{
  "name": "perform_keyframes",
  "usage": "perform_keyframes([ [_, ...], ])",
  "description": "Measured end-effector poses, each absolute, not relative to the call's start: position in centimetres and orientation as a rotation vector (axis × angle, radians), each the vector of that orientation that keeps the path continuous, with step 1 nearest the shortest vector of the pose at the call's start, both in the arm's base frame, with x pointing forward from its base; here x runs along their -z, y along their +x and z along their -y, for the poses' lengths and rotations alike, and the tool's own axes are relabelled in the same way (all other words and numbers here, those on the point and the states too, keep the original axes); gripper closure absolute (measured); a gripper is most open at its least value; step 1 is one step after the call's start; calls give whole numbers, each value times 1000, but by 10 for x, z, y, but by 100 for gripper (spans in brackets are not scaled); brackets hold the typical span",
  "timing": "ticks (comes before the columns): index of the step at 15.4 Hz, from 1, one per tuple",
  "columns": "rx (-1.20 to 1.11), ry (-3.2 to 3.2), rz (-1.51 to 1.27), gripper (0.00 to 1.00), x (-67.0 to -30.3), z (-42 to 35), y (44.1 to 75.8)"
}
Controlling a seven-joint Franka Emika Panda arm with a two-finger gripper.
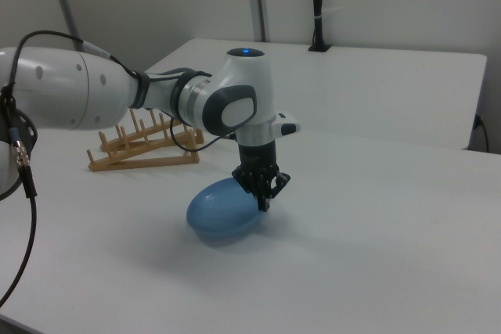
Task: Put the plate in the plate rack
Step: 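Close the gripper on the blue plate's rim and tilt it up, then lift the blue plate by its rim off the table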
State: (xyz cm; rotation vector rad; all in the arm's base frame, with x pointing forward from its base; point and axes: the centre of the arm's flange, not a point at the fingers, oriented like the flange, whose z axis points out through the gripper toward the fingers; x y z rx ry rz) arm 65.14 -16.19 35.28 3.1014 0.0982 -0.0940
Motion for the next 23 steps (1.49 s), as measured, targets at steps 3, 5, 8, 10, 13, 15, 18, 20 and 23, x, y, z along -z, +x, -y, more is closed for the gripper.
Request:
perform_keyframes([
  [3,49,3113,-87,95,-370,161,651],
  [5,33,3121,-81,95,-380,161,649],
  [8,-4,3147,-59,95,-395,160,647],
  [10,-15,3152,-54,95,-403,160,645],
  [13,-17,3169,-50,95,-422,159,642],
  [15,-25,3203,-40,95,-441,156,642],
  [18,-80,3216,-43,95,-475,153,641],
  [20,-128,3211,-47,95,-494,153,638],
  [23,-211,3193,-65,95,-527,146,635],
])
